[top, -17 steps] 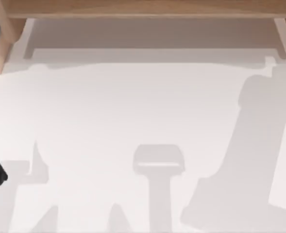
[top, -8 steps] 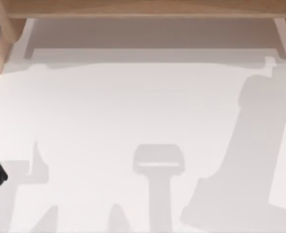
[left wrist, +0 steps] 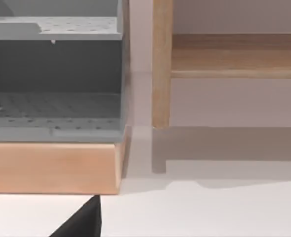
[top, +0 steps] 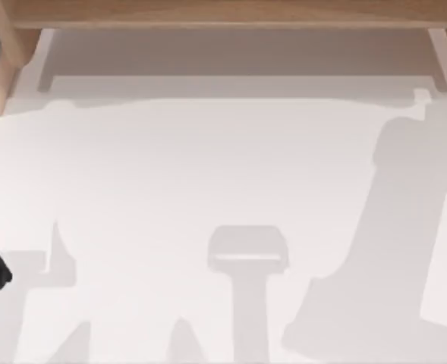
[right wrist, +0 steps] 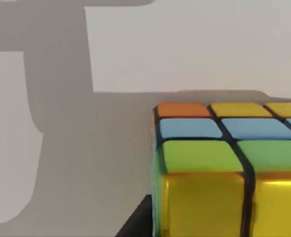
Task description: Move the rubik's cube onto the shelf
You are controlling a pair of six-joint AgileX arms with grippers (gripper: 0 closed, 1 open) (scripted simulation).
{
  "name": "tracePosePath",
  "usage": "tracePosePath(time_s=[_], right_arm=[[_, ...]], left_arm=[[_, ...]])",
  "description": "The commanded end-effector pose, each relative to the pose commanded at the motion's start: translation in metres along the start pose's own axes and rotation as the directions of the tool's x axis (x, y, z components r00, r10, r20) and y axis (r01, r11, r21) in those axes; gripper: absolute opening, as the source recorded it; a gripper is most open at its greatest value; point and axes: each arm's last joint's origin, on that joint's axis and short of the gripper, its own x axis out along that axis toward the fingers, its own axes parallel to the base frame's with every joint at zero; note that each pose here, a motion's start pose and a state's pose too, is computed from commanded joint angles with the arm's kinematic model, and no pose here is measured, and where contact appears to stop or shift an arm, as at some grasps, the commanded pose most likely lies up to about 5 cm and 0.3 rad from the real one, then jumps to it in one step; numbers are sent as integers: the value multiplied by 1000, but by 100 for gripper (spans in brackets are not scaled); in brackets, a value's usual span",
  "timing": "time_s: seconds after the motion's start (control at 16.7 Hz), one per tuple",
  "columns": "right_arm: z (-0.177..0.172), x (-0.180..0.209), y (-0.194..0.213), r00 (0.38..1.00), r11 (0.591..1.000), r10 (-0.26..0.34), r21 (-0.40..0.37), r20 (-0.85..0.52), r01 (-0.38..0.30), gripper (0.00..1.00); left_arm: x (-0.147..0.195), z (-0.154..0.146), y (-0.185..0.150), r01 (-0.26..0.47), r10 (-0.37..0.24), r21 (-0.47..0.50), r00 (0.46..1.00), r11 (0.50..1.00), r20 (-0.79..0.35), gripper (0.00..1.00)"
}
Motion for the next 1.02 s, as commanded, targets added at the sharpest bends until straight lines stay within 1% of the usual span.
tracePosePath(time_s=[0.18, 0.36, 0.48, 0.6, 0.84, 1.02], right_arm=[[-2, -3, -2, 1000, 1000, 16, -4, -13, -16, 0], [-4, -13, -5, 999, 999, 42, -6, -33, -43, 0], [-4, -21, -5, 998, 999, 48, -5, -30, -48, 0], [-3, -26, -4, 999, 999, 41, -5, -19, -41, 0], [1, -29, 0, 1000, 1000, 6, -1, -1, -6, 0], [1, -29, 0, 1000, 1000, 0, 0, 2, 0, 0]], left_arm=[[0, 0, 0, 0, 0, 0, 1000, 1000, 0, 100], [0, 0, 0, 0, 0, 0, 1000, 1000, 0, 100], [0, 0, 0, 0, 0, 0, 1000, 1000, 0, 100], [0, 0, 0, 0, 0, 0, 1000, 1000, 0, 100], [0, 0, 0, 0, 0, 0, 1000, 1000, 0, 100], [0, 0, 0, 0, 0, 0, 1000, 1000, 0, 100]])
